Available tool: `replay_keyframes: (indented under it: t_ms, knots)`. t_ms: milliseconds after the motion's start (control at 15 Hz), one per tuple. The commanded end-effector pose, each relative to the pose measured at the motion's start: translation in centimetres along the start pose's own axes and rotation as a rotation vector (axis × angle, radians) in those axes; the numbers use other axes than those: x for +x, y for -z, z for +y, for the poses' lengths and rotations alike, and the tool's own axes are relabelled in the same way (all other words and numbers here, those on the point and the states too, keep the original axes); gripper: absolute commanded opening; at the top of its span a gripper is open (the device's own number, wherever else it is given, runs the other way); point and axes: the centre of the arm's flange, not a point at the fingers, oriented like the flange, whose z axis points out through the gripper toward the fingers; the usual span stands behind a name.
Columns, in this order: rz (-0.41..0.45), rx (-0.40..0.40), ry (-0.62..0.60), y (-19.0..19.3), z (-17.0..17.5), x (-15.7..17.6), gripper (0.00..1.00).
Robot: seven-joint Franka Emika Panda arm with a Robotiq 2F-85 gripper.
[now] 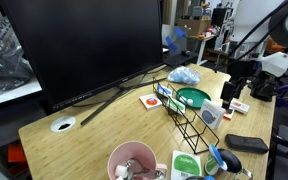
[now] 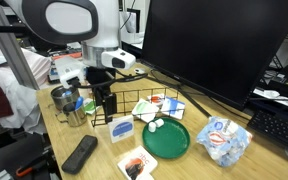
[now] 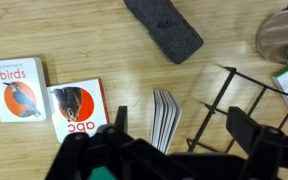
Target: Put the book on the black rack
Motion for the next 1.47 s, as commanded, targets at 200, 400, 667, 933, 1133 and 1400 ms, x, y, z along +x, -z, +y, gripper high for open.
replay_keyframes:
  t_ms: [200, 400, 667, 933, 1133, 1400]
  knots:
    - [0.019, 0.019, -0.014, -3.7, 0.7, 2.3, 1.0]
    - [0.037, 0.012, -0.04, -4.6, 0.7, 3.2, 1.0]
    - [0.049, -0.014, -0.092, -5.7, 1.2, 4.3, 1.0]
    - [0.045, -0.031, -0.139, -6.5, 1.8, 5.1, 1.0]
    - [0.035, -0.035, -0.159, -7.0, 1.9, 5.6, 1.0]
    - [0.024, -0.018, -0.176, -7.2, 2.0, 6.1, 0.72]
